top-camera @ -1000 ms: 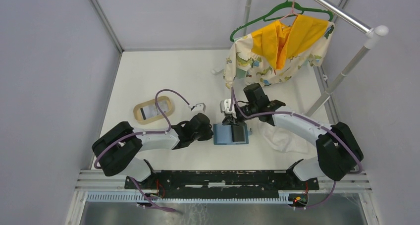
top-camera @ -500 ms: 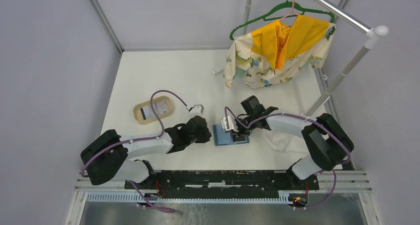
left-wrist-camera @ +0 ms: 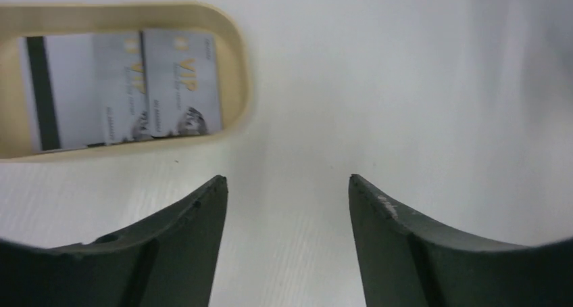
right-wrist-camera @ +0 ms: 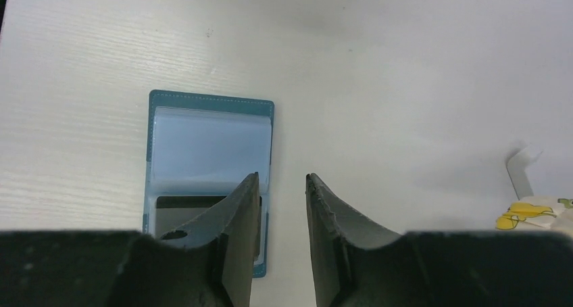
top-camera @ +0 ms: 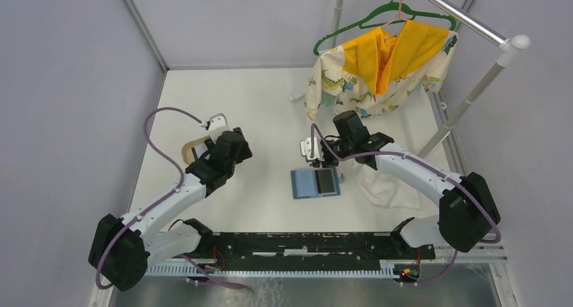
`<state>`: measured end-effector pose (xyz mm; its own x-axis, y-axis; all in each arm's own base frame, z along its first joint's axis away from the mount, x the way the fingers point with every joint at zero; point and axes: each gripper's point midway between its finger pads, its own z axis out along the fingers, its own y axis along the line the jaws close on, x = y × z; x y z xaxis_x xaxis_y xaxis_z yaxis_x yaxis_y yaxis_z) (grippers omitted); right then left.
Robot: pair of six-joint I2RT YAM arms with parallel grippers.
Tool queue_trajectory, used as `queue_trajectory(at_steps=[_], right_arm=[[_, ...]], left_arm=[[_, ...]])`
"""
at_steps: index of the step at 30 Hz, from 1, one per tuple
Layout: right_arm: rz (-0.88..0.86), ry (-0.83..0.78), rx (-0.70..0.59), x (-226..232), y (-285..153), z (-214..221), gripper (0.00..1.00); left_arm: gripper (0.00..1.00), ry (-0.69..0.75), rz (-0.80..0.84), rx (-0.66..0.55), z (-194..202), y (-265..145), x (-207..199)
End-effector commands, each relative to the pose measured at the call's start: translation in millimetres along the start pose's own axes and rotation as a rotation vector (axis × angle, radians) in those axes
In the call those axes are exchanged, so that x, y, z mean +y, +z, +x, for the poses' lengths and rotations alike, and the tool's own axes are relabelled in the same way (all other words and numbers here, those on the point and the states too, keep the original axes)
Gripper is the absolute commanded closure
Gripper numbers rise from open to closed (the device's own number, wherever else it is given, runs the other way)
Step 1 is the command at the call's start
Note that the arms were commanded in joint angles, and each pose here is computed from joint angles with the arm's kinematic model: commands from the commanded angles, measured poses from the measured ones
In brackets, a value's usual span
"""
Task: Put the credit cards into the card holder
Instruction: Open the card holder at the center of the board, then pick up the credit card from the storage box.
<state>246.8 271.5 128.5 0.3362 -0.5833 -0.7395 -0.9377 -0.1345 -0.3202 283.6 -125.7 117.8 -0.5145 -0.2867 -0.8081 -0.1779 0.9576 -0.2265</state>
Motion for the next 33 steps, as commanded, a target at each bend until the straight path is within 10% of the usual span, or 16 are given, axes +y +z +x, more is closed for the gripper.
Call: queue_trajectory(at_steps=[1, 19, 33], right_arm=[[-0.017, 0.037, 0.003, 4.6, -4.1, -2.3, 0.62], [-0.013, 0.111, 0.014, 14.1, -8.0, 24.7, 0.64], [-0.028, 0.127, 0.033, 16.4, -3.7, 32.7, 0.64]], left_arm=[[0.24, -0.060, -0.030, -0.063, -40.9, 8.1, 29.1], [0.41, -0.134, 0.072, 0.229, -10.4, 99.4, 35.5], [0.41, -0.130, 0.426, 0.317, 25.0, 61.4, -94.9]])
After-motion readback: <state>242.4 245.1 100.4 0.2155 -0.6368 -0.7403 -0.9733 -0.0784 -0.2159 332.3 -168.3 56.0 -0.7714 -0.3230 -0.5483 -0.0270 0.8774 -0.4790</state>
